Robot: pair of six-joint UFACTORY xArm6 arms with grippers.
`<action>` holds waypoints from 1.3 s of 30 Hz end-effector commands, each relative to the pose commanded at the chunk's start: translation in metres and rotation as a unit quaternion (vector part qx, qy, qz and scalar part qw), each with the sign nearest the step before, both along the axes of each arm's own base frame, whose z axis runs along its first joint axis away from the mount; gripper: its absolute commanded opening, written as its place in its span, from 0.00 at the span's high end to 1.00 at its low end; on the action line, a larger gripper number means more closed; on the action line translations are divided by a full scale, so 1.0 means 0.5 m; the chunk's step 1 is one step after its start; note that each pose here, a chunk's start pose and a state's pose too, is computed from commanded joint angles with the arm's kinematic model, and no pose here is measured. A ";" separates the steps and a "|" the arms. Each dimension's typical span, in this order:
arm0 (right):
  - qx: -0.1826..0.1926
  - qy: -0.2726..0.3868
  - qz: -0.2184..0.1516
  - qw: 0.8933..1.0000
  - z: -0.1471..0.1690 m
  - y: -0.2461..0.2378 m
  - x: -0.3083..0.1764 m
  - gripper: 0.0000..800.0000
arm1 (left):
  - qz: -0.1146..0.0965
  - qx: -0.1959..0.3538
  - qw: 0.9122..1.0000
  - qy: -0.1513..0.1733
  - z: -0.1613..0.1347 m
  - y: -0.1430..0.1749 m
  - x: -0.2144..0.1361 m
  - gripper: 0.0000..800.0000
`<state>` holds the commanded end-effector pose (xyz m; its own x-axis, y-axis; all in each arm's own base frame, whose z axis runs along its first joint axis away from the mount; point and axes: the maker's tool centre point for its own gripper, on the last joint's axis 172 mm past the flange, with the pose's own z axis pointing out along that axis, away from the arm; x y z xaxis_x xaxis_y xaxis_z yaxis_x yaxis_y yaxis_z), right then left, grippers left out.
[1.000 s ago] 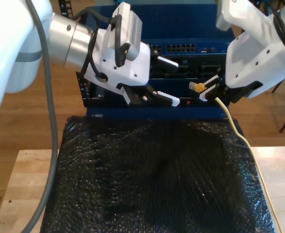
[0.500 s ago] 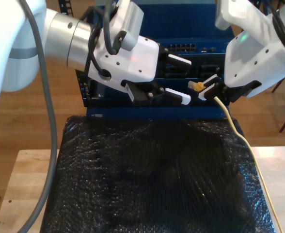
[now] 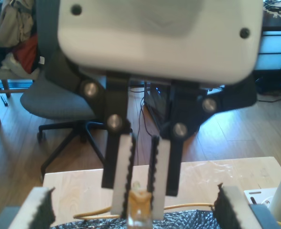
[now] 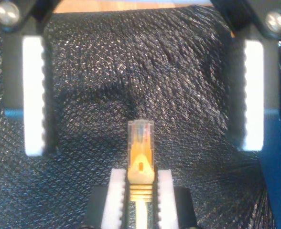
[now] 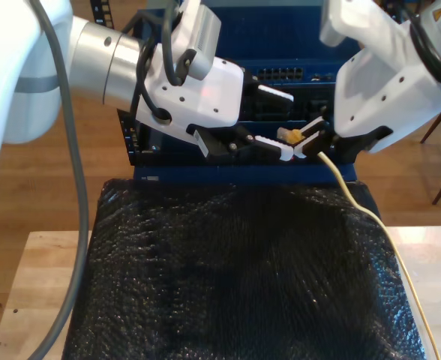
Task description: Grab the cable and plug it in
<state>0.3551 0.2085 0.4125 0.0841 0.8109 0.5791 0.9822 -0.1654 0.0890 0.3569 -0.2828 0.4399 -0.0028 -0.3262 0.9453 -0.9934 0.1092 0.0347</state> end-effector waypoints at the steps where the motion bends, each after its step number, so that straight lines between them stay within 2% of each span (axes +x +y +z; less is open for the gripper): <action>1: 0.000 0.000 0.000 1.000 0.000 0.000 0.000 0.99 | 0.000 0.001 1.000 0.001 -0.002 0.000 0.000 0.07; 5: 0.001 -0.004 0.000 1.000 0.009 -0.001 0.002 0.99 | 0.002 0.002 1.000 -0.006 -0.002 0.002 0.005 0.16; 11: 0.000 -0.001 0.000 1.000 0.007 -0.001 0.002 0.99 | -0.013 -0.003 0.999 -0.052 -0.001 0.002 0.006 0.21; 20: 0.000 -0.002 -0.001 1.000 0.008 -0.002 0.003 0.99 | -0.015 -0.002 0.999 -0.051 -0.003 0.003 0.004 0.22; 39: -0.002 -0.009 -0.006 1.000 0.011 -0.010 0.013 0.99 | -0.012 -0.001 0.999 -0.043 -0.005 0.003 0.004 0.42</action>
